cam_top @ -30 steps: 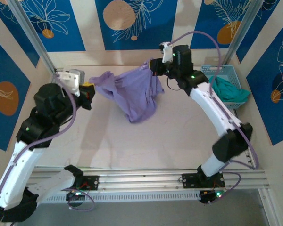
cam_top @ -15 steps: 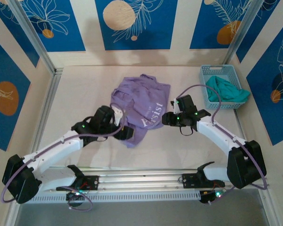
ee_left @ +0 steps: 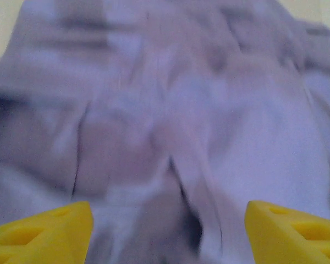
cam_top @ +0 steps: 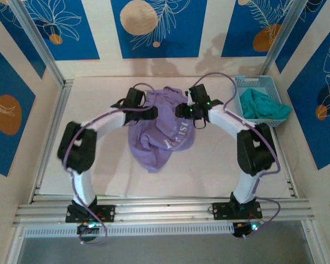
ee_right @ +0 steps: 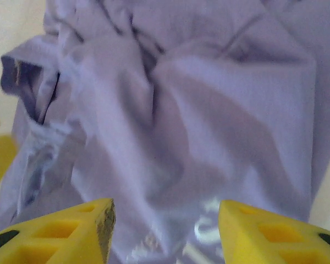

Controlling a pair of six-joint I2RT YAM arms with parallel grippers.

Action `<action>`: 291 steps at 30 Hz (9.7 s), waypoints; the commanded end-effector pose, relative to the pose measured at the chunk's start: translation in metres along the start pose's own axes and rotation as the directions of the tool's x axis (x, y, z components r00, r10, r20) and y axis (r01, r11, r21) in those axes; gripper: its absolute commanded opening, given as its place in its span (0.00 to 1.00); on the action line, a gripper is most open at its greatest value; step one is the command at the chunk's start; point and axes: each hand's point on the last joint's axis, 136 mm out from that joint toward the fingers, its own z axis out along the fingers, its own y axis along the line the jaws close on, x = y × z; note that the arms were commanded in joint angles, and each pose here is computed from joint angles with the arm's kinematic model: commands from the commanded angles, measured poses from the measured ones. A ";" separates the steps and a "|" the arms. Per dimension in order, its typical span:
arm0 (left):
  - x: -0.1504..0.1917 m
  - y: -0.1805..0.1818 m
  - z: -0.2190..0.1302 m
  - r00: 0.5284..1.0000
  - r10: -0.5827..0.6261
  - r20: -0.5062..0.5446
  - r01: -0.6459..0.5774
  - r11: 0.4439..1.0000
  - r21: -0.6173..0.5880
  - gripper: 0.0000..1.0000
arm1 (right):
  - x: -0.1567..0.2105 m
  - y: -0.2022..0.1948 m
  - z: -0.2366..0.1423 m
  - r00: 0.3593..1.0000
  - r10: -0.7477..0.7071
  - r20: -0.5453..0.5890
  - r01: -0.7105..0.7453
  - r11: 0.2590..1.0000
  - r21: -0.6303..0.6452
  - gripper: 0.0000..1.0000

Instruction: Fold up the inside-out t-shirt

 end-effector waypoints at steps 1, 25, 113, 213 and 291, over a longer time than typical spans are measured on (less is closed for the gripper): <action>-0.007 0.005 0.034 0.998 -0.053 -0.046 0.056 0.997 0.060 0.73 | -0.015 -0.015 0.019 0.999 -0.005 -0.038 0.006 0.999 0.041 0.54; -0.065 -0.030 0.019 0.995 -0.051 0.084 0.026 0.960 0.278 0.00 | -0.081 -0.012 0.000 0.984 -0.174 0.037 0.168 0.978 0.125 0.00; 0.151 -0.101 -0.118 0.837 0.542 0.076 -0.548 0.826 0.132 0.75 | 0.101 0.099 -0.147 0.957 -0.279 0.081 0.289 0.890 -0.352 0.00; 0.105 -0.174 -0.237 0.933 0.326 0.152 -0.347 0.706 0.617 0.00 | 0.122 0.103 -0.183 0.968 -0.176 0.182 0.253 0.691 -0.677 0.01; 0.079 -0.166 -0.236 0.936 0.255 0.244 -0.345 0.807 0.479 0.02 | 0.109 0.100 -0.227 0.903 -0.104 0.418 0.365 0.700 -0.614 0.00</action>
